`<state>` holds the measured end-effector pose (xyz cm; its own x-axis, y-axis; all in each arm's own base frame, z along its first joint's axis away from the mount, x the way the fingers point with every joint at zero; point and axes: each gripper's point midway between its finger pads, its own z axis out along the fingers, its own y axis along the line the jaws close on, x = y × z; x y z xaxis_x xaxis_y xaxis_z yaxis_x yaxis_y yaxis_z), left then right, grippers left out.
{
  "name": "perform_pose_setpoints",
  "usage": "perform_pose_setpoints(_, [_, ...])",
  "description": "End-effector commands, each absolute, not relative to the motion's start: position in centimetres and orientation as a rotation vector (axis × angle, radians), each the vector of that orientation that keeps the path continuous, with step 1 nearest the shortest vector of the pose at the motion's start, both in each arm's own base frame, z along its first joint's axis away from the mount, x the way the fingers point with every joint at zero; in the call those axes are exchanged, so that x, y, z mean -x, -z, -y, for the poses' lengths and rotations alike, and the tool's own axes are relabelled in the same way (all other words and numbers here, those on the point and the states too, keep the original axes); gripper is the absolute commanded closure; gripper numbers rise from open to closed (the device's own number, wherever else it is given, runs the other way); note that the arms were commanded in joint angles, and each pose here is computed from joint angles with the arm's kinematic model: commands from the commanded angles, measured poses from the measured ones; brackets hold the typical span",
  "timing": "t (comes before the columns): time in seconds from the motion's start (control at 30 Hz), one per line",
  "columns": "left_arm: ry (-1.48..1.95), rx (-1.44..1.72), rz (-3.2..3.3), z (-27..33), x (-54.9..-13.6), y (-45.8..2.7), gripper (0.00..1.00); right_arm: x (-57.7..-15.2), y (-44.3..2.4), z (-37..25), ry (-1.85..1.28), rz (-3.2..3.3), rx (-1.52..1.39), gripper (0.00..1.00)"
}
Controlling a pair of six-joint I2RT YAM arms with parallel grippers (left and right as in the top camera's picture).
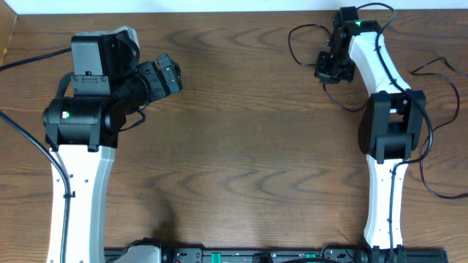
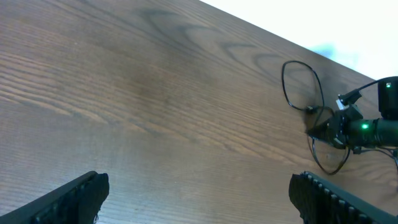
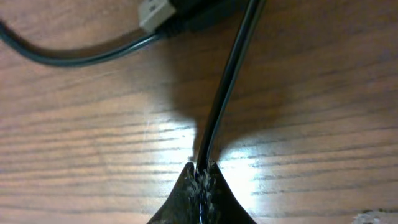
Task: Untangle cables
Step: 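Move the black cable with the right gripper to the right edge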
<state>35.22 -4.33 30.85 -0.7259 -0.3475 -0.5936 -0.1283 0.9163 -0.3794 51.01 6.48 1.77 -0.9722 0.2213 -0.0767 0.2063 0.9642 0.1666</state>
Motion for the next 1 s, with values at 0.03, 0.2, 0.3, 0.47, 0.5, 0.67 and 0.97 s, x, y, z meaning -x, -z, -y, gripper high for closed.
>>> perform_pose_setpoints(0.03, [0.386, 0.334, -2.375, 3.9, -35.4, -30.9, 0.02, -52.4, -13.6, -5.4, -0.243, -2.778, -0.165, 0.99])
perform_pose_setpoints(0.2, [0.386, 0.334, -2.375, 3.9, -35.4, -30.9, 0.02, -52.3, -25.1, -1.6, -0.198, -2.495, -0.180, 0.99])
perform_pose_setpoints(0.3, [0.386, 0.334, -2.375, 3.9, -35.4, -30.9, 0.02, -51.4, -31.4, 3.8, -0.052, -2.315, -0.288, 0.99])
perform_pose_setpoints(0.47, [0.386, 0.334, -2.375, 3.9, -35.4, -30.9, 0.02, -48.9, -36.2, 13.2, 0.179, -2.141, -0.503, 0.99])
perform_pose_setpoints(0.5, [0.386, 0.334, -2.375, 3.9, -35.4, -30.9, 0.02, -48.3, -36.8, 15.0, 0.214, -2.115, -0.545, 0.99])
perform_pose_setpoints(0.67, [0.386, 0.334, -2.375, 3.9, -35.4, -30.9, 0.02, -45.7, -38.2, 23.1, 0.288, -2.013, -0.702, 0.99])
perform_pose_setpoints(0.97, [0.386, 0.334, -2.375, 3.9, -35.4, -30.9, 0.02, -43.4, -40.6, 29.7, 0.327, -1.864, -0.787, 0.99])
